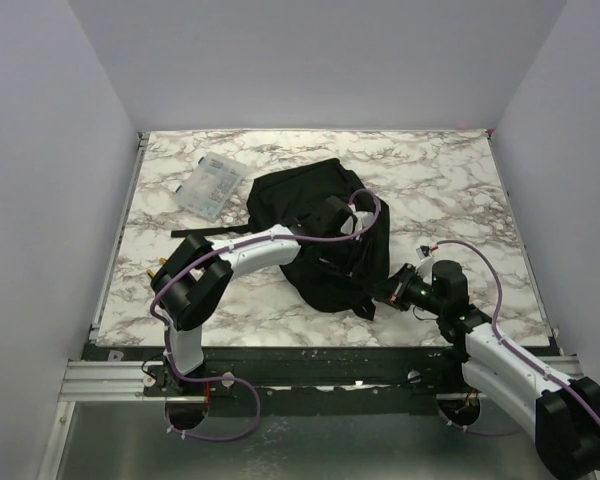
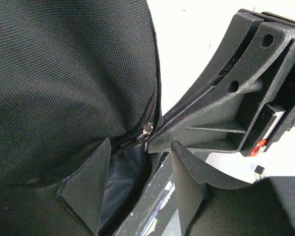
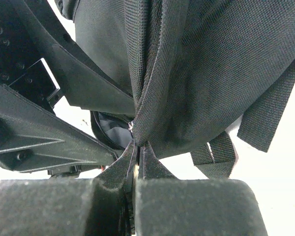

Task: Pack the student bag
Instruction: Zip the student bag at the center of the board.

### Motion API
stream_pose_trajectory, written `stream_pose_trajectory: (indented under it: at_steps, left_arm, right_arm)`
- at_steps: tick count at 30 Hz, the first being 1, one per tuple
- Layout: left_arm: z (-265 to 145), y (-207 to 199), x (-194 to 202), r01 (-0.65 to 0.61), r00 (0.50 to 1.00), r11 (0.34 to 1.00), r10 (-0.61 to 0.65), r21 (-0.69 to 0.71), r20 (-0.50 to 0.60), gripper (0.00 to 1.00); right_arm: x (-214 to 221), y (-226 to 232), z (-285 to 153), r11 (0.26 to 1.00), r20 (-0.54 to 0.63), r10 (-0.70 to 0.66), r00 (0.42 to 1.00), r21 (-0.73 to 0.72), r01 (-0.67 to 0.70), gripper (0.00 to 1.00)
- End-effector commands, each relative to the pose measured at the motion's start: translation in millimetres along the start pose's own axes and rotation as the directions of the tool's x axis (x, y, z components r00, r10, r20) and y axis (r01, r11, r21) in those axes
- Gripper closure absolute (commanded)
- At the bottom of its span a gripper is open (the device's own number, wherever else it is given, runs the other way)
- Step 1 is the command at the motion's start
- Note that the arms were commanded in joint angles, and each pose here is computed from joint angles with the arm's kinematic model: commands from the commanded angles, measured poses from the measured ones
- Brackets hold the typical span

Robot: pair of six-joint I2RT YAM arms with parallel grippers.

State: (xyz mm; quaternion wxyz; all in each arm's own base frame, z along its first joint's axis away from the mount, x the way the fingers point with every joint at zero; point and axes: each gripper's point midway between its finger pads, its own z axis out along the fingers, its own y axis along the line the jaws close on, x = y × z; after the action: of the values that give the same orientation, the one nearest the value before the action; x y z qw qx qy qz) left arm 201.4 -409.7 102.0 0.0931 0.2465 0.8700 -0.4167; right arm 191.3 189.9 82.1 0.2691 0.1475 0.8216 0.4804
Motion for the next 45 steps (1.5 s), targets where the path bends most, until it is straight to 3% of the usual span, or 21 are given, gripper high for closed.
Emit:
stream_pose_trajectory:
  at_steps: [1, 9, 21, 29, 31, 41, 42, 44, 45]
  left_arm:
    - [2.3, -5.6, -1.8, -0.052, 0.999, 0.997, 0.053, 0.058, -0.006, 0.48]
    - [3.0, -25.2, 10.7, -0.043, 0.998, 0.975, 0.051, 0.219, -0.028, 0.62]
    - [3.9, -7.6, 10.8, 0.017, 1.0, 0.984, -0.014, 0.177, -0.017, 0.85]
    - [4.1, -4.7, 1.9, 0.054, 0.999, 0.982, -0.053, 0.18, -0.009, 0.93]
    - [4.5, -5.5, 2.5, 0.055, 0.999, 0.981, -0.053, 0.186, -0.014, 1.0]
    - [-20.6, -4.4, 2.4, -0.03, 0.999, 0.998, 0.028, 0.048, 0.034, 1.0]
    - [-22.0, -6.0, 4.0, -0.048, 0.998, 0.998, 0.047, 0.034, 0.041, 1.0]
    - [-22.9, -7.2, 7.0, -0.078, 0.996, 0.997, 0.078, 0.011, 0.049, 1.0]
    - [-22.7, -7.8, 8.4, -0.08, 0.996, 0.997, 0.08, 0.011, 0.046, 1.0]
  right_arm:
    - [5.9, -0.5, -0.2, 1.0, -0.023, -0.019, 1.0, -0.013, 0.019, 1.0]
    - [6.2, 0.5, 0.5, 1.0, -0.028, -0.013, 1.0, -0.017, 0.013, 1.0]
    - [7.3, 1.5, -0.1, 1.0, -0.033, -0.008, 0.999, -0.022, 0.007, 1.0]
    - [7.4, 3.6, -1.3, 1.0, -0.033, -0.003, 0.999, -0.028, 0.002, 1.0]
    - [6.4, 4.1, -1.3, 1.0, -0.029, -0.002, 1.0, -0.028, 0.001, 1.0]
    - [-9.4, -18.5, -7.0, 0.985, 0.046, 0.016, 0.999, 0.17, -0.024, 1.0]
    - [-11.1, -16.3, -7.8, 0.984, 0.046, 0.015, 0.999, 0.175, -0.022, 0.96]
    - [-20.6, -13.2, -12.2, 0.972, 0.069, 0.02, 0.997, 0.231, -0.036, 0.66]
    - [-24.9, -16.2, -15.8, 0.96, 0.086, 0.026, 0.996, 0.277, -0.049, 0.59]
